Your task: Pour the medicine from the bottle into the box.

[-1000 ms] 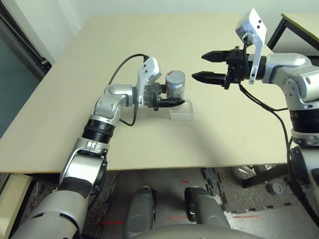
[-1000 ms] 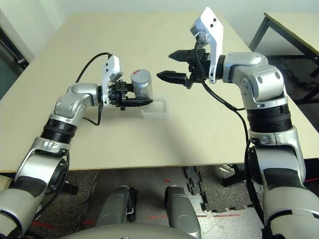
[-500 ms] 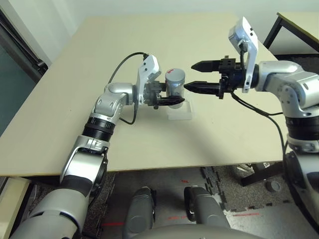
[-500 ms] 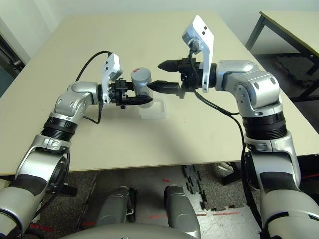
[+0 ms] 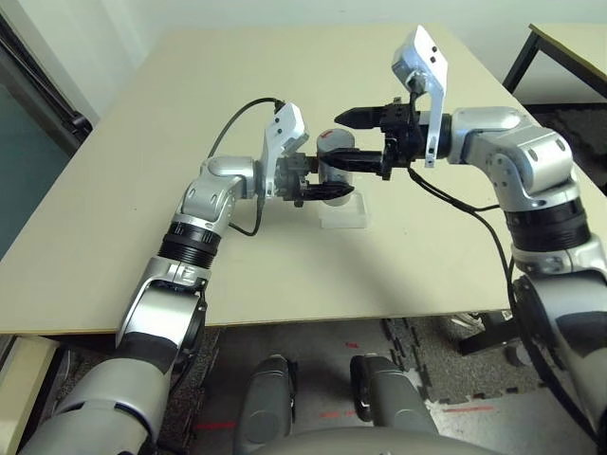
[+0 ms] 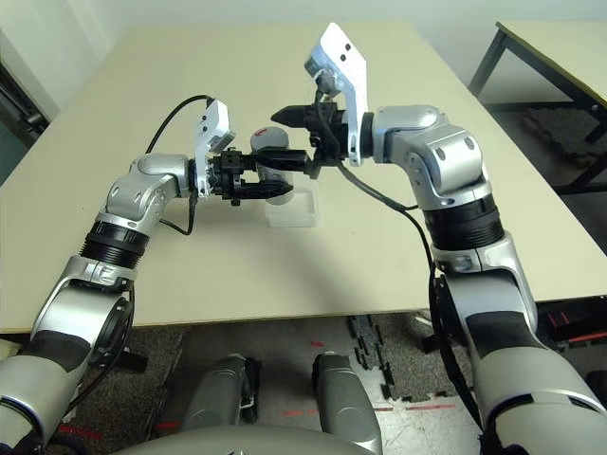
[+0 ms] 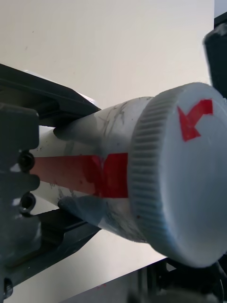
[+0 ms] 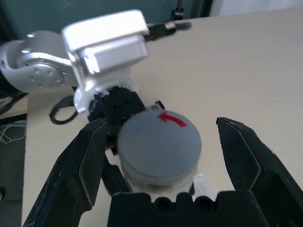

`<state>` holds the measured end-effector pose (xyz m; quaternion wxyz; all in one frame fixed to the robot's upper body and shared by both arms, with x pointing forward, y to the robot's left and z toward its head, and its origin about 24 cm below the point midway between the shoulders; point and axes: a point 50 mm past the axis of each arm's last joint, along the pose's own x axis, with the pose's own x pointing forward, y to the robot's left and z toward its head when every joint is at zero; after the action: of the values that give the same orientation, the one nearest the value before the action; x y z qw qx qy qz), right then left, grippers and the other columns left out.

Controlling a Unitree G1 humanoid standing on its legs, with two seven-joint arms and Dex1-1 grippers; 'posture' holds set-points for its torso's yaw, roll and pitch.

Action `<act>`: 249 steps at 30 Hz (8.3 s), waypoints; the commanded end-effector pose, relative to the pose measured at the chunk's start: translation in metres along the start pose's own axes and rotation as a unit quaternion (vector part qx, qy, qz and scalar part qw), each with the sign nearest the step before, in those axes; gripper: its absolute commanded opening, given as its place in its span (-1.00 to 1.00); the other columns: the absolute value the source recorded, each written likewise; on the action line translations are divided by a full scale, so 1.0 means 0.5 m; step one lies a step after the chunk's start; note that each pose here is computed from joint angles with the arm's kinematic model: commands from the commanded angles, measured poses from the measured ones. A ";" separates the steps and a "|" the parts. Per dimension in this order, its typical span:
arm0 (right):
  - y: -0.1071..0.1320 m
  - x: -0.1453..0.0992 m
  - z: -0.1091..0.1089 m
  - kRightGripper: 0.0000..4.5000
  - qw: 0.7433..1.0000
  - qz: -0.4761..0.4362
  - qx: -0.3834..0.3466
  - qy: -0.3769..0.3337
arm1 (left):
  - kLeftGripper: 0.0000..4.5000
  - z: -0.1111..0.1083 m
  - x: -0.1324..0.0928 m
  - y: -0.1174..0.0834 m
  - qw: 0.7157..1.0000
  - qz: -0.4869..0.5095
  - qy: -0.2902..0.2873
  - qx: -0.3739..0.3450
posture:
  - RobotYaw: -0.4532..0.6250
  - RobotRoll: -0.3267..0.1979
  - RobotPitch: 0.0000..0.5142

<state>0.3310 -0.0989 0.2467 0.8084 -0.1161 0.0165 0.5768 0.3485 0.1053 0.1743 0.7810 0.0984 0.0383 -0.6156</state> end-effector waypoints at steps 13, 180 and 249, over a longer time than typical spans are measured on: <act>-0.006 -0.012 -0.002 1.00 1.000 -0.011 -0.008 0.006 | 0.11 0.006 -0.001 0.001 1.000 0.000 0.002 0.005 | -0.14 0.25 -0.61; -0.124 -0.086 -0.308 1.00 0.858 -0.489 0.152 0.035 | 0.11 -0.146 -0.072 0.136 0.844 0.521 0.032 -0.124 | -0.10 0.25 -0.75; 0.022 -0.066 -0.254 1.00 0.952 -0.238 0.103 0.161 | 0.11 -0.048 -0.057 0.172 0.836 0.539 0.041 -0.100 | -0.15 0.25 -0.72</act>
<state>0.3231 -0.1469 0.1291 0.9112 -0.1366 0.1740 0.3475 0.4282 0.1508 0.1742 0.9888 0.0884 0.0602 -0.1041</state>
